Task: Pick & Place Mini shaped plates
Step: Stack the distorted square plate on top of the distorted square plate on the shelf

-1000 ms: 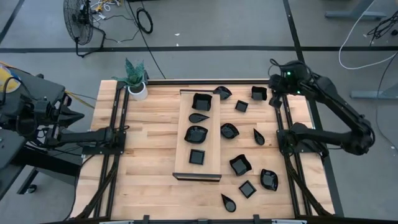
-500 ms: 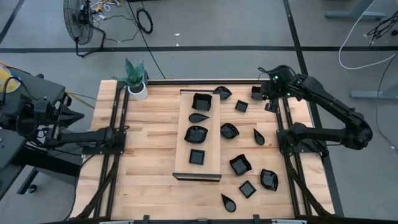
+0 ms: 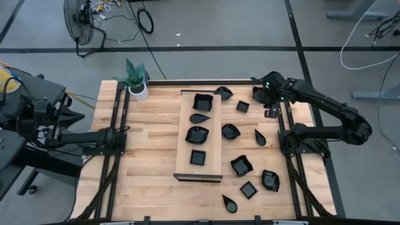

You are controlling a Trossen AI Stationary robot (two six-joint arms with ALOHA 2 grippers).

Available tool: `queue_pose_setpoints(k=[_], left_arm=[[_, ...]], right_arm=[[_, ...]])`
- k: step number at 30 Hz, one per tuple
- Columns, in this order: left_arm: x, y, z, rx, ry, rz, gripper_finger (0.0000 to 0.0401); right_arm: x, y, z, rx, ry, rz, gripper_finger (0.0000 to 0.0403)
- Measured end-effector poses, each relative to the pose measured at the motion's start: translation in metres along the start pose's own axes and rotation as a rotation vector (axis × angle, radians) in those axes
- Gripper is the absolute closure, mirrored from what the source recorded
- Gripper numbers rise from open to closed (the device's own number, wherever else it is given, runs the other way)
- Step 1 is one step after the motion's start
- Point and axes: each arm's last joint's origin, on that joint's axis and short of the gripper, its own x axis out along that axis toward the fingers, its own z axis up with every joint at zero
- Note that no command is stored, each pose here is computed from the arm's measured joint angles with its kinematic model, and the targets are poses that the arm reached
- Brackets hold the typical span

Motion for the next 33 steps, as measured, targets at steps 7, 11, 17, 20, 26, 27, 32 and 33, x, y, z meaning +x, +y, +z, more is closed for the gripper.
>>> queue_pose_setpoints(k=[7,11,17,20,26,27,32,33], left_arm=[[0.000,0.000,0.000,0.000,0.000,0.000,0.0387],[0.000,0.000,0.000,0.000,0.000,0.000,0.0387],[0.000,0.000,0.000,0.000,-0.001,0.000,0.0387],[0.000,0.000,0.000,0.000,0.000,0.000,0.0387],[0.000,0.000,0.000,0.000,0.000,0.000,0.0387],[0.000,0.000,0.000,0.000,0.000,0.000,0.0387],[0.000,0.000,0.000,0.000,0.000,0.000,0.0387],[0.000,0.000,0.000,0.000,-0.001,0.000,0.0387]], right_arm=[[0.024,0.003,-0.005,-0.008,0.058,-0.097,0.0217],[0.040,0.003,-0.007,-0.026,0.107,-0.118,0.0202],[0.058,-0.002,-0.006,-0.008,0.173,-0.074,0.0197],[0.068,-0.006,-0.004,0.000,0.183,-0.067,0.0197],[0.084,-0.015,0.000,0.026,0.178,-0.082,0.0197],[0.087,-0.017,0.000,0.031,0.176,-0.086,0.0197],[0.096,-0.020,-0.001,0.045,0.178,-0.043,0.0197],[0.098,-0.020,-0.001,0.047,0.180,-0.039,0.0197]])
